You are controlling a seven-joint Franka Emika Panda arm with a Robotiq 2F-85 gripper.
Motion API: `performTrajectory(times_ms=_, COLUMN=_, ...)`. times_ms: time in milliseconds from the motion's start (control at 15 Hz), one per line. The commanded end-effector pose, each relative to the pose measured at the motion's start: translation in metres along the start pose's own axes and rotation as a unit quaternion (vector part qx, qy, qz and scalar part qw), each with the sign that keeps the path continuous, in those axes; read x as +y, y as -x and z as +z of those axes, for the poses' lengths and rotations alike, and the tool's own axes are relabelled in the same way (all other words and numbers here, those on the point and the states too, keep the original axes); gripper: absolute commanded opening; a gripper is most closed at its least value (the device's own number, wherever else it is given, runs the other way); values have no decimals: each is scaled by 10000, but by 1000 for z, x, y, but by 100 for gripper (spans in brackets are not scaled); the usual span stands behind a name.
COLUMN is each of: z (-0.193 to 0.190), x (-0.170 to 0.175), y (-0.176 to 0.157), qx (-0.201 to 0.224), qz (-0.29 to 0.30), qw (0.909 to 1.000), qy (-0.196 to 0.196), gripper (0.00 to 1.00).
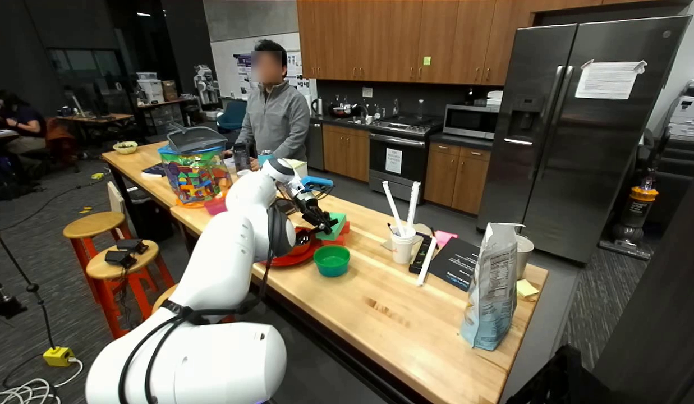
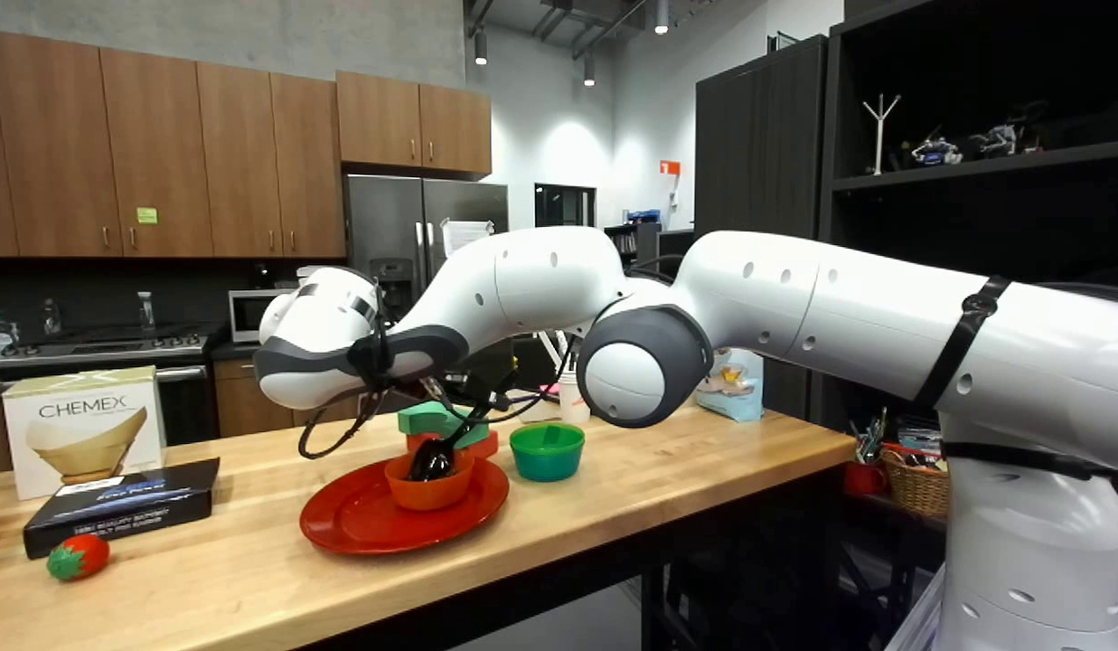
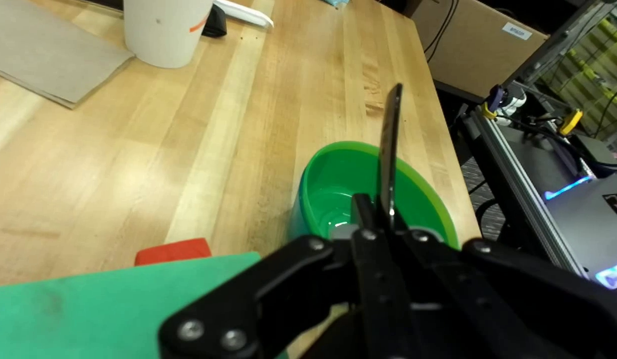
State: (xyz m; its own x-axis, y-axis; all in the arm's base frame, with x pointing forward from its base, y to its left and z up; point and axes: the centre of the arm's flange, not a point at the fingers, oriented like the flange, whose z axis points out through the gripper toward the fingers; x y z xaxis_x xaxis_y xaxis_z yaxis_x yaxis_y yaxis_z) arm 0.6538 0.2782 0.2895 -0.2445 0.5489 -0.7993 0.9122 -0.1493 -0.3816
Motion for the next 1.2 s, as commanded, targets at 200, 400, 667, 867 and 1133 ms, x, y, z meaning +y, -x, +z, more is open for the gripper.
performTrajectory(times_ms=200, z=-47, x=55, y=9, qx=123, qz=-418, qw=9984, qy=-372, gripper=1)
performTrajectory(times_ms=400, z=-38, x=56, y=7, qx=200, qz=-603, qw=9963, qy=-583, gripper=1)
performTrajectory(times_ms=667, z=-29, x=56, y=2, qx=327, qz=-834, qw=9929, qy=-780, gripper=1)
performTrajectory(times_ms=867, z=-25, x=55, y=-4, qx=453, qz=-1041, qw=9893, qy=-920, gripper=1)
performTrajectory(times_ms=1133, z=-19, x=48, y=-9, qx=658, qz=-1455, qw=9762, qy=-1469, gripper=1)
